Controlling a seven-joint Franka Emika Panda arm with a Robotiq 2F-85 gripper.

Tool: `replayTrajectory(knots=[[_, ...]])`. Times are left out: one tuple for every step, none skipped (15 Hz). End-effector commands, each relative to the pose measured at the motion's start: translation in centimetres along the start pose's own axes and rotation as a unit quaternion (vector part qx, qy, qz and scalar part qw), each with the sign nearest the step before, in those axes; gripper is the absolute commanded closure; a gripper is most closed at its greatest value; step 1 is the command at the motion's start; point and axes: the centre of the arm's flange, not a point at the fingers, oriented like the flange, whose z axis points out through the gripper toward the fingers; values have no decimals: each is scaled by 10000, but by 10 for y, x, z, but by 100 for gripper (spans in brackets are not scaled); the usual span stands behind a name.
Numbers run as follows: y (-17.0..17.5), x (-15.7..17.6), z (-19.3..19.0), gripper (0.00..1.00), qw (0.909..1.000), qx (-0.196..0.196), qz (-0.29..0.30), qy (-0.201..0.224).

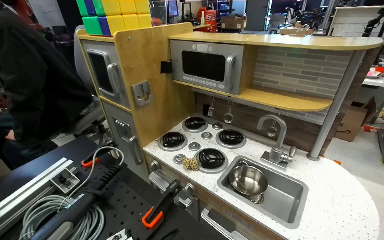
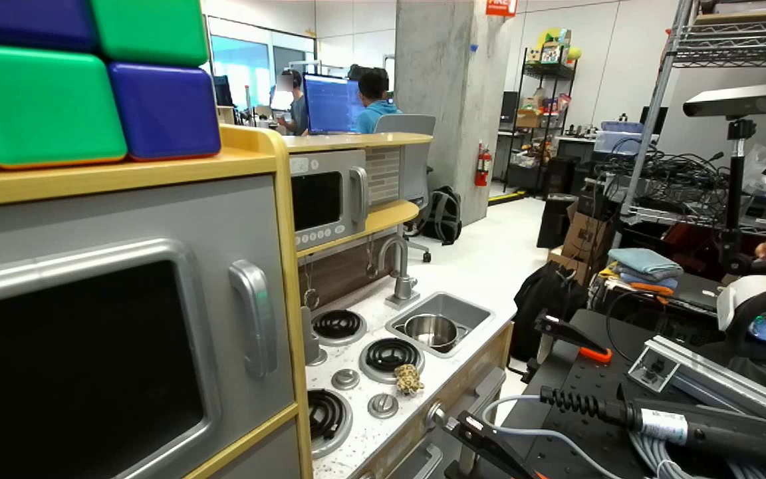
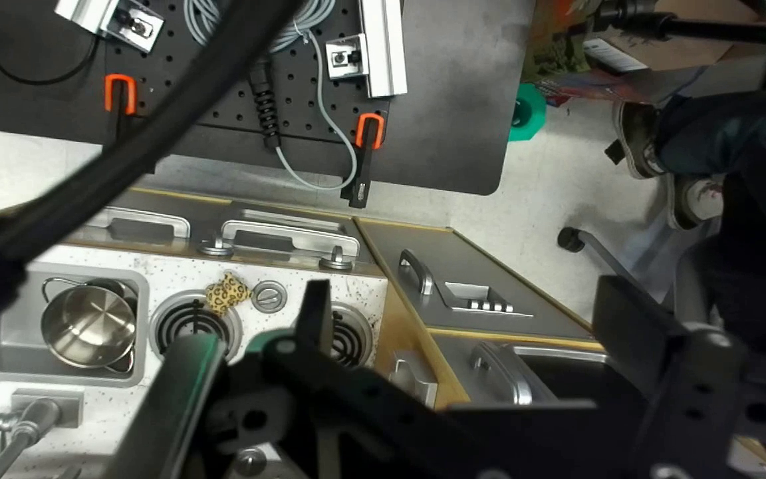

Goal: Take the leopard-printed object from the stove and put it in the pot which is in the sink

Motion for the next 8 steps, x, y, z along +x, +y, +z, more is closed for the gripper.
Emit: replayTrajectory(knots=[[14,61,32,0,9973,375,601,-170],[22,77,47,0,9957,394,824,-139],[29,91,61,0,9938,392,1034,-91],[38,105,80,0,9914,307,1271,-50],[48,120,99,0,9885,203,1496,5],[58,133,120,0,9849,129,1727,-40],[67,143,138,0,9812,38,1931,-35],[76,151,158,0,9776,-46,2104,-64]])
